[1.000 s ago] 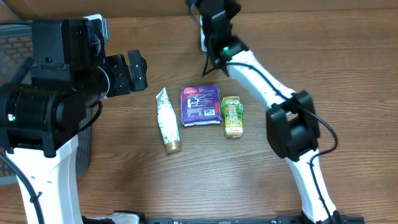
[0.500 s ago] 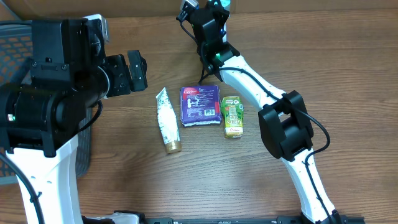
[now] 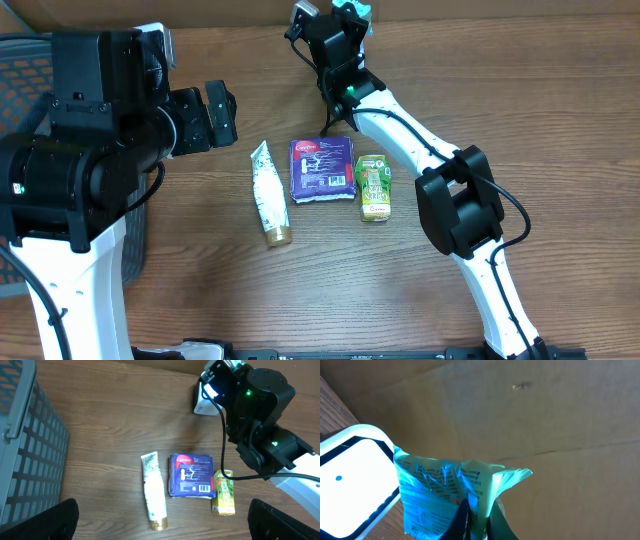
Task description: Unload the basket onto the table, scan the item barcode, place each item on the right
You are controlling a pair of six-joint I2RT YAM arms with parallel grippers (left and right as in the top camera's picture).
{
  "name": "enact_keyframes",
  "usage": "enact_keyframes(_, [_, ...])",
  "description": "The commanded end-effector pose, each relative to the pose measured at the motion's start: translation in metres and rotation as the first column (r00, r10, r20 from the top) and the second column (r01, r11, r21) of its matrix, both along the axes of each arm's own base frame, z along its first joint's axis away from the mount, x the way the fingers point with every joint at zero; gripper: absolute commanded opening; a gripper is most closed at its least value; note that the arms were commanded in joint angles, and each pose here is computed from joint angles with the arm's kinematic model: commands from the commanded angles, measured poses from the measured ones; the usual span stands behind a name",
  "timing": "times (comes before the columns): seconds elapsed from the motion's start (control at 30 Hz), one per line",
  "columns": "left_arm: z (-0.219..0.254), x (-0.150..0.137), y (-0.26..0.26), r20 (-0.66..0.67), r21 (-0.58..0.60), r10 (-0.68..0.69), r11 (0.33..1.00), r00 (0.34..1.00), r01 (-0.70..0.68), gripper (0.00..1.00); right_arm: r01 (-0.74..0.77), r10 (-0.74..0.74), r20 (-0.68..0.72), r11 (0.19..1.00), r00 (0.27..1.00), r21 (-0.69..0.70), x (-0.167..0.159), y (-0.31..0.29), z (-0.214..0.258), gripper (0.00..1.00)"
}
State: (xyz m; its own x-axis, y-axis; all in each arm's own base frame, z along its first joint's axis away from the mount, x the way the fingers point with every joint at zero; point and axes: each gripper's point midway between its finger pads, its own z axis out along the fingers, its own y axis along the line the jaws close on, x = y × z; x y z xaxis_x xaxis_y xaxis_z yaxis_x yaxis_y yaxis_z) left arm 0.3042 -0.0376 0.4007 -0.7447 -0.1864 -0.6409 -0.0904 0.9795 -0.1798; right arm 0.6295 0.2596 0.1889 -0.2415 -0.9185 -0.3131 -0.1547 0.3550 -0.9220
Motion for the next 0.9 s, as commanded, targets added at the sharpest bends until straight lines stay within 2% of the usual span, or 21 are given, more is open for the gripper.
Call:
enact_keyframes(0.0, [0.0, 0.002, 0.002, 0.003, 0.017, -0.002, 1.0, 1.0, 0.002, 1.0, 0.03, -0.036, 0.061, 0.993, 0.997, 0.111, -0.008, -0.008, 0.047, 0.04])
enact_keyframes(0.13, [0.0, 0.002, 0.002, 0.003, 0.017, -0.002, 1.0, 1.0, 0.002, 1.0, -0.015, 0.009, 0.037, 0.983, 0.999, 0.182, -0.032, -0.013, 0.098, 0.04])
enact_keyframes(0.23, [0.0, 0.002, 0.002, 0.003, 0.017, -0.002, 1.0, 1.0, 0.002, 1.0, -0.078, 0.084, -0.01, 0.956, 0.996, 0.283, -0.064, -0.015, 0.139, 0.04])
enact_keyframes(0.4, [0.0, 0.002, 0.002, 0.003, 0.017, -0.002, 1.0, 1.0, 0.002, 1.0, -0.108, 0.193, -0.112, 0.847, 0.975, 0.521, -0.133, -0.027, 0.188, 0.04])
enact_keyframes(0.53, [0.0, 0.002, 0.002, 0.003, 0.017, -0.002, 1.0, 1.0, 0.002, 1.0, -0.017, 0.315, -0.246, 0.646, 0.917, 0.764, -0.195, -0.036, 0.202, 0.04])
enact_keyframes(0.63, [0.0, 0.002, 0.002, 0.003, 0.017, -0.002, 1.0, 1.0, 0.002, 1.0, 0.154, 0.36, -0.355, 0.48, 0.863, 0.863, -0.233, -0.057, 0.204, 0.04])
enact_keyframes(0.77, [0.0, 0.002, 0.002, 0.003, 0.017, -0.002, 1.0, 1.0, 0.002, 1.0, 0.449, 0.303, -0.526, 0.289, 0.795, 0.845, -0.256, -0.102, 0.185, 0.04])
enact_keyframes(0.87, [0.0, 0.002, 0.002, 0.003, 0.017, -0.002, 1.0, 1.0, 0.002, 1.0, 0.678, 0.208, -0.676, 0.072, 0.707, 0.732, -0.265, -0.14, 0.16, 0.04])
